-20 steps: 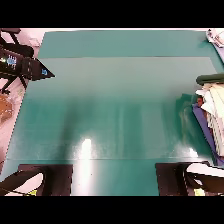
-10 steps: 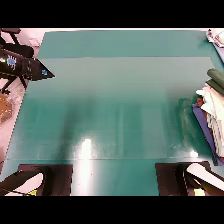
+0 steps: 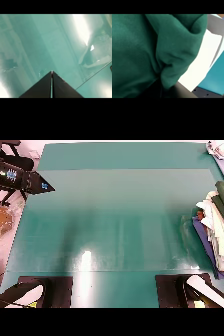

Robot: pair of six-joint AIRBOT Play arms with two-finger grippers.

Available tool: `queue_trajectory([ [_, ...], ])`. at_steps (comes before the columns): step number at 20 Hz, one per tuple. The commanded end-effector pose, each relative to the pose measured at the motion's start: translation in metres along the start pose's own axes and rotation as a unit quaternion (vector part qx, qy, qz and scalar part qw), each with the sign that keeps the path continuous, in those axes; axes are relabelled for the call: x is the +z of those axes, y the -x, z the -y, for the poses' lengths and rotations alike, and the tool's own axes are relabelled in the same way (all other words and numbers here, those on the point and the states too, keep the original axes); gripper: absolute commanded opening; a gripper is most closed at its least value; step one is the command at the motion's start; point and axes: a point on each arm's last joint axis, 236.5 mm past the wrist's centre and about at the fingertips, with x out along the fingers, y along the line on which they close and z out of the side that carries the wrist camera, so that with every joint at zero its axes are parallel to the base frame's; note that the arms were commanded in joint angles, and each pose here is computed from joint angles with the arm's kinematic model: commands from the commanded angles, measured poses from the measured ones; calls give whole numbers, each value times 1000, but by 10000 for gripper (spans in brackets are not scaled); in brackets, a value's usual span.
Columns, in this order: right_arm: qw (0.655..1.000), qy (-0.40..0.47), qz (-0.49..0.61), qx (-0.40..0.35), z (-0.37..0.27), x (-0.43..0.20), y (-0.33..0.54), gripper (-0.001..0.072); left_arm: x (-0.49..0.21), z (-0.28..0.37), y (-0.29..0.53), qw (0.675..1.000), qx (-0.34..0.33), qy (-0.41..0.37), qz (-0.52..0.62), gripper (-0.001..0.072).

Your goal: Fold the shirts.

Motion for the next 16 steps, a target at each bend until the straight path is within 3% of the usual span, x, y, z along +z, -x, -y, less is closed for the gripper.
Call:
queue_trajectory([
  [1, 1000, -4, 8, 3, 0, 3, 8, 495, 1, 5, 0, 1000, -11, 0, 2, 27],
  [2, 1000, -7, 16, 6, 0, 6, 19, 720, 1, 7, 0, 1000, -14, 0, 3, 27],
  [6, 994, -24, 95, 45, -6, 32, 88, 720, 3, 14, 1, 1000, -29, 0, 6, 27],
  [8, 980, -8, 153, 125, -34, 45, 137, 715, 3, 17, 1, 999, -35, 0, 7, 27],
  [9, 967, 18, 180, 177, -55, 47, 164, 638, 3, 17, 1, 999, -36, 0, 8, 27],
  [11, 922, 107, 214, 304, -109, 30, 224, 205, 3, 17, 1, 999, -36, 0, 8, 27],
  [12, 894, 154, 218, 359, -134, 13, 250, 34, 4, 17, 1, 999, -36, 0, 8, 27],
  [14, 849, 251, 189, 425, -175, -34, 281, 19, 3, 17, 1, 999, -36, 0, 8, 27],
  [16, 807, 374, 121, 440, -209, -91, 282, 19, 4, 17, 1, 999, -36, 0, 8, 27],
])
